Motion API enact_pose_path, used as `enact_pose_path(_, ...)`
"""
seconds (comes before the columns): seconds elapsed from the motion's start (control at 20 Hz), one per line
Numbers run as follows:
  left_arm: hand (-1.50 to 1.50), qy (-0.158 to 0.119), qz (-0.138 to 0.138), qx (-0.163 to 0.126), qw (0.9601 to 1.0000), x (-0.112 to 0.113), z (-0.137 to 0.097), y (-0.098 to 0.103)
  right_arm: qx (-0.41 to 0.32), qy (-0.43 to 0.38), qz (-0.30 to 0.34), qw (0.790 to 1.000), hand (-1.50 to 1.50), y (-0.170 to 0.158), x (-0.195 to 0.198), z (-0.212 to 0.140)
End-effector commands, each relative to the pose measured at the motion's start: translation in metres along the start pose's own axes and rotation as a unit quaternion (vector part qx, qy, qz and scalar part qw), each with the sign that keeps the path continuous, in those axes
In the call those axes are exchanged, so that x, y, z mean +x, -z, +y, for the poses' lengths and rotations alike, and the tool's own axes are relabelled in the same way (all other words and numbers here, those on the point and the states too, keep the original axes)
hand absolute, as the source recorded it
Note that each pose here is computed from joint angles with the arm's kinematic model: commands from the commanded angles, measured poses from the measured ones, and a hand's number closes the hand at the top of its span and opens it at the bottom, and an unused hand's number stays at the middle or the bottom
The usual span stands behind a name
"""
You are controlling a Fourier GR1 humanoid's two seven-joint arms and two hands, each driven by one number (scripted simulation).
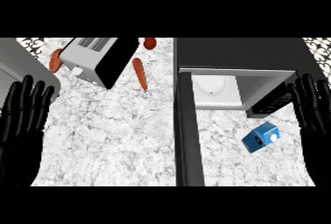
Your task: Pick up the milk, place it into the microwave and close the microwave
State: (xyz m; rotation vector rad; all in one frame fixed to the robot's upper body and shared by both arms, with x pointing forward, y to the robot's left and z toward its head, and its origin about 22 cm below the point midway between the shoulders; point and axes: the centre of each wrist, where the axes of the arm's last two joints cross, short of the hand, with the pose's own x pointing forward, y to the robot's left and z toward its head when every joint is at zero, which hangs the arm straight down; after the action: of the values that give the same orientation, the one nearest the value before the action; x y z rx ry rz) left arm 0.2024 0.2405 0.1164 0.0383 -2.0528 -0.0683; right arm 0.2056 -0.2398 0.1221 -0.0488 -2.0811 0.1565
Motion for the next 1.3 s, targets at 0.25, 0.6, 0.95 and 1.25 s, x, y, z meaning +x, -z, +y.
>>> enact_pose_path(0.25, -1.5, 0.002, -0.024, -0.065, 0.9976, 0.004, -0.003, 0.005, -0.23, -0.185, 0.012, 0.955, -1.5, 0.032, 0.004, -0.008)
enact_pose_path(0.6, -1.5, -0.034, 0.035, 0.009, 0.9988, 0.018, -0.032, -0.022, -0.294, -0.129, 0.056, 0.945, -1.5, 0.044, 0.002, 0.03)
enact_pose_path(0.95, -1.5, -0.031, 0.043, 0.0, 0.9986, 0.021, -0.025, -0.061, -0.311, -0.155, 0.097, 0.933, -1.5, 0.048, -0.031, 0.024)
enact_pose_path(1.25, -1.5, -0.034, 0.042, 0.006, 0.9985, 0.016, -0.022, -0.066, -0.319, -0.154, 0.109, 0.929, -1.5, 0.021, -0.052, 0.032)
